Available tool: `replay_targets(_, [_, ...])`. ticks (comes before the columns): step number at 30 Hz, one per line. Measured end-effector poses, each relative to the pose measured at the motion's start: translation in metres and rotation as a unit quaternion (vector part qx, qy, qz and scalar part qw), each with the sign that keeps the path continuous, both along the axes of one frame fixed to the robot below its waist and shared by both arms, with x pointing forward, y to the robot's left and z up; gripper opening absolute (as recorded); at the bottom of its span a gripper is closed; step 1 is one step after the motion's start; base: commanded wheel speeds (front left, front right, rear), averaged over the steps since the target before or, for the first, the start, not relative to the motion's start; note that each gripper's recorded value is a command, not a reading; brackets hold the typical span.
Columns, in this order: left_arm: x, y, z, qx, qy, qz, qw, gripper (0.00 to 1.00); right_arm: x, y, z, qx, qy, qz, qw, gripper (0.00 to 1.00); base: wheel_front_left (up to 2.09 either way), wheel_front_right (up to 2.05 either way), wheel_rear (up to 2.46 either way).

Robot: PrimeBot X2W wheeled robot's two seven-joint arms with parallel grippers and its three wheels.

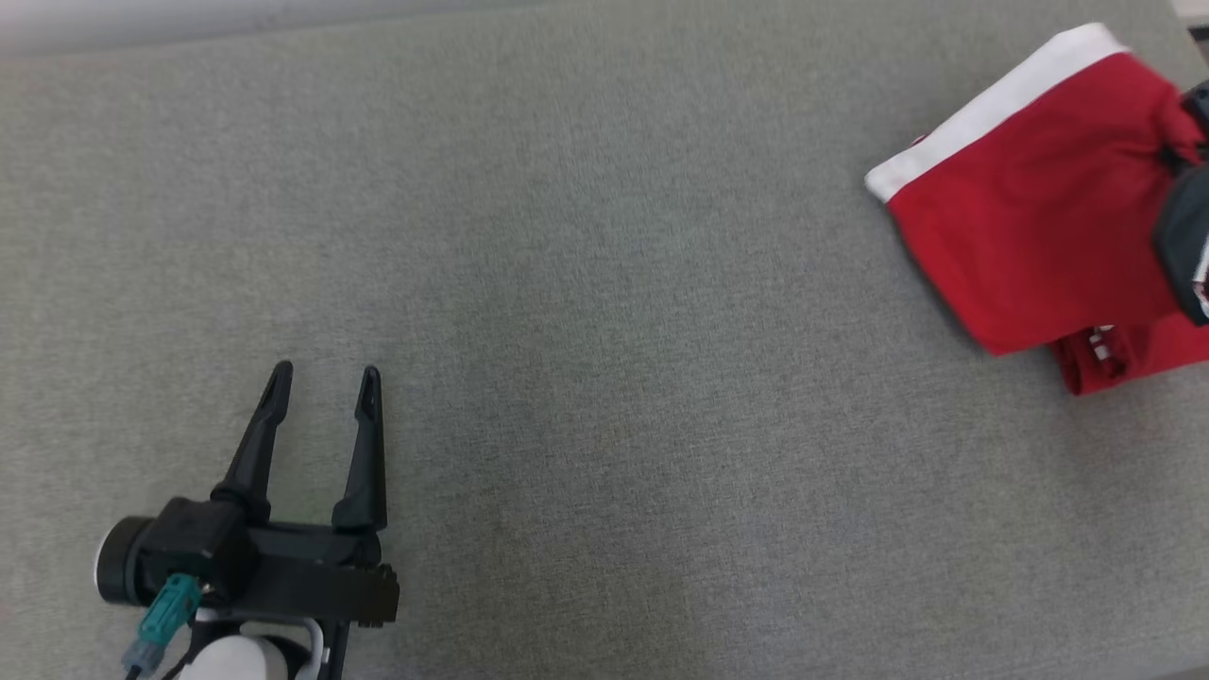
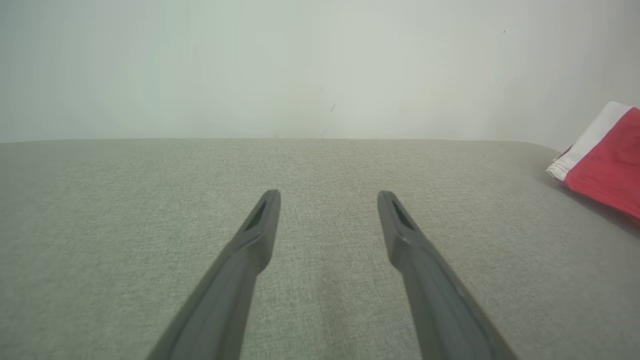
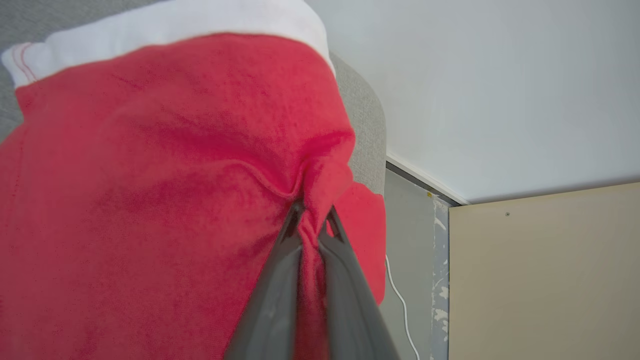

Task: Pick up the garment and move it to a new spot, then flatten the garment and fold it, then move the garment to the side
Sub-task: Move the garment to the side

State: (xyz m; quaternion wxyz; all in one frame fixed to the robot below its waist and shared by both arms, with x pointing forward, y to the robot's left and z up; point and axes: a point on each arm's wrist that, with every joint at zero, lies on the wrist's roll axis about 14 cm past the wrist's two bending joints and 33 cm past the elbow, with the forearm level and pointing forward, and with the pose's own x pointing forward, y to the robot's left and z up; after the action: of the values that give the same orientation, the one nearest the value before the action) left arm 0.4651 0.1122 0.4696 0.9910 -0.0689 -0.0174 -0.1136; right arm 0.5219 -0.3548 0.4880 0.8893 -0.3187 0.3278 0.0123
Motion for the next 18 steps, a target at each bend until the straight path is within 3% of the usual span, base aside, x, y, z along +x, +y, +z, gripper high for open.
replay_targets(7, [0.017,-0.012,-0.016,-0.004,0.008,-0.019,1.000,1.00,-0.016,-0.061,-0.025,-0.048,0.040,-0.056,0.996,0.00,0.00,0.00,0.00])
replay_targets(13, [0.020,-0.005,-0.024,0.003,0.014,-0.017,1.000,1.00,-0.019,-0.089,-0.033,-0.065,0.032,-0.088,0.993,0.00,0.00,0.00,0.00])
replay_targets(14, [0.020,-0.003,-0.025,0.005,0.014,-0.015,1.000,1.00,-0.018,-0.090,-0.035,-0.067,0.028,-0.088,0.993,0.11,0.00,0.00,0.00])
replay_targets(15, [0.020,-0.002,-0.025,0.006,0.015,-0.014,1.000,1.00,-0.017,-0.093,-0.035,-0.068,0.023,-0.092,0.993,0.76,0.00,0.00,0.00])
replay_targets(16, [0.020,-0.001,-0.026,0.007,0.016,-0.012,1.000,1.00,-0.016,-0.094,-0.035,-0.067,0.019,-0.098,0.993,1.00,0.00,0.00,0.00])
replay_targets(18, [0.019,0.002,-0.026,0.010,0.017,-0.010,1.000,1.00,-0.015,-0.094,-0.038,-0.067,0.016,-0.103,0.992,1.00,0.00,0.00,0.00])
